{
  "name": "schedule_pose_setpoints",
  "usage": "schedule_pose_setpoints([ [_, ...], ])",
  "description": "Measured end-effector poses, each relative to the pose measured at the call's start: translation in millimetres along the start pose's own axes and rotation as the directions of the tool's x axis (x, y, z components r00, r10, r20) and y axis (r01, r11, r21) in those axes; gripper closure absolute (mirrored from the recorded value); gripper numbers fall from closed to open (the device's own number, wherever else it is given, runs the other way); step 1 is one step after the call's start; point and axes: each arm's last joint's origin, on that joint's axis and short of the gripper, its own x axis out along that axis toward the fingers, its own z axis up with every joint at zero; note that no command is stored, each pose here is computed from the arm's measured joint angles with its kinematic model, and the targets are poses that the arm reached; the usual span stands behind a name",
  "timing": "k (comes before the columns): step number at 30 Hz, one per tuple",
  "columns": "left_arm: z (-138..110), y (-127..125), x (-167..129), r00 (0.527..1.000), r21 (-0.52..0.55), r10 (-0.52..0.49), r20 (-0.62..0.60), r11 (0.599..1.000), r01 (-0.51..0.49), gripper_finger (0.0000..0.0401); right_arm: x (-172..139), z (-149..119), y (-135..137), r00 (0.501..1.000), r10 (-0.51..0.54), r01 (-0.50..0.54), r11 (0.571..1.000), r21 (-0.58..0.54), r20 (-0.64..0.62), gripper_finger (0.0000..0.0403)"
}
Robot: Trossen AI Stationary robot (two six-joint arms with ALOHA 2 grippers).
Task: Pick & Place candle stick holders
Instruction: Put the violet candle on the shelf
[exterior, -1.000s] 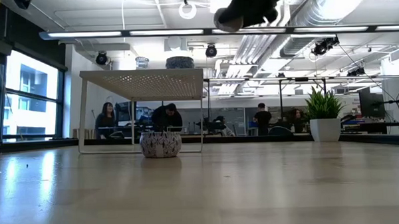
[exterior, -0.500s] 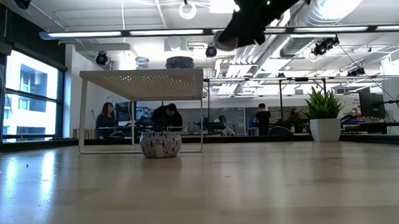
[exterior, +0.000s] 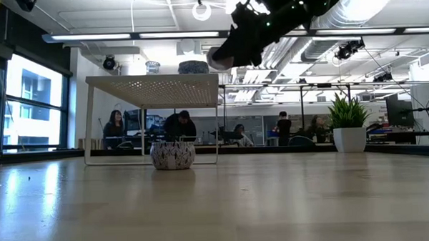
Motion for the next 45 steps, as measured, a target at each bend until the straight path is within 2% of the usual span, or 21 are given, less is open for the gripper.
schedule_pose_setpoints([
  [2, -1, 2, 5, 1.0, 0.005, -0.023, 0.018, 1.0, 0.022, 0.0206, 3, -2, 1, 1.0, 0.003, -0.003, 1.0, -0.003, -0.009, 0.0116],
  [6, -7, 11, 28, 0.989, -0.024, -0.128, 0.08, 0.991, 0.13, 0.0206, 1, 0, 7, 1.0, 0.017, -0.017, 1.0, -0.011, -0.001, 0.0116],
  [11, -10, 24, 60, 0.937, 0.011, -0.257, 0.236, 0.965, 0.262, 0.0206, -11, 11, 21, 0.998, 0.034, -0.032, 0.999, -0.036, 0.045, 0.0116],
  [14, -12, 32, 77, 0.922, 0.016, -0.273, 0.273, 0.96, 0.28, 0.0206, -18, 17, 30, 0.996, 0.054, -0.05, 0.998, -0.049, 0.069, 0.0116],
  [22, -19, 47, 142, 0.912, 0.018, -0.384, 0.144, 0.922, 0.386, 0.0206, -25, 21, 64, 0.987, 0.135, -0.127, 0.988, -0.09, 0.086, 0.0116],
  [28, -20, 29, 185, 0.841, 0.181, -0.533, 0.095, 0.84, 0.512, 0.0206, -26, 20, 84, 0.988, 0.124, -0.113, 0.986, -0.124, 0.088, 0.0116],
  [30, -17, 23, 195, 0.825, 0.189, -0.558, 0.09, 0.823, 0.536, 0.0206, -27, 20, 88, 0.988, 0.131, -0.119, 0.985, -0.128, 0.086, 0.0116],
  [34, -18, 16, 206, 0.84, 0.174, -0.537, 0.077, 0.837, 0.519, 0.0206, -28, 18, 94, 0.987, 0.143, -0.132, 0.983, -0.13, 0.075, 0.0116],
  [38, -24, 11, 213, 0.885, 0.249, -0.461, 0.065, 0.866, 0.433, 0.0206, -29, 17, 103, 0.984, 0.165, -0.154, 0.978, -0.14, 0.068, 0.0116],
  [41, -26, 1, 216, 0.894, 0.377, -0.442, 0.067, 0.841, 0.387, 0.0206, -30, 16, 108, 0.982, 0.179, -0.169, 0.975, -0.146, 0.06, 0.0116],
  [45, -33, -13, 221, 0.901, 0.465, -0.432, 0.042, 0.807, 0.365, 0.0206, -30, 16, 112, 0.98, 0.19, -0.18, 0.972, -0.148, 0.059, 0.0116],
])
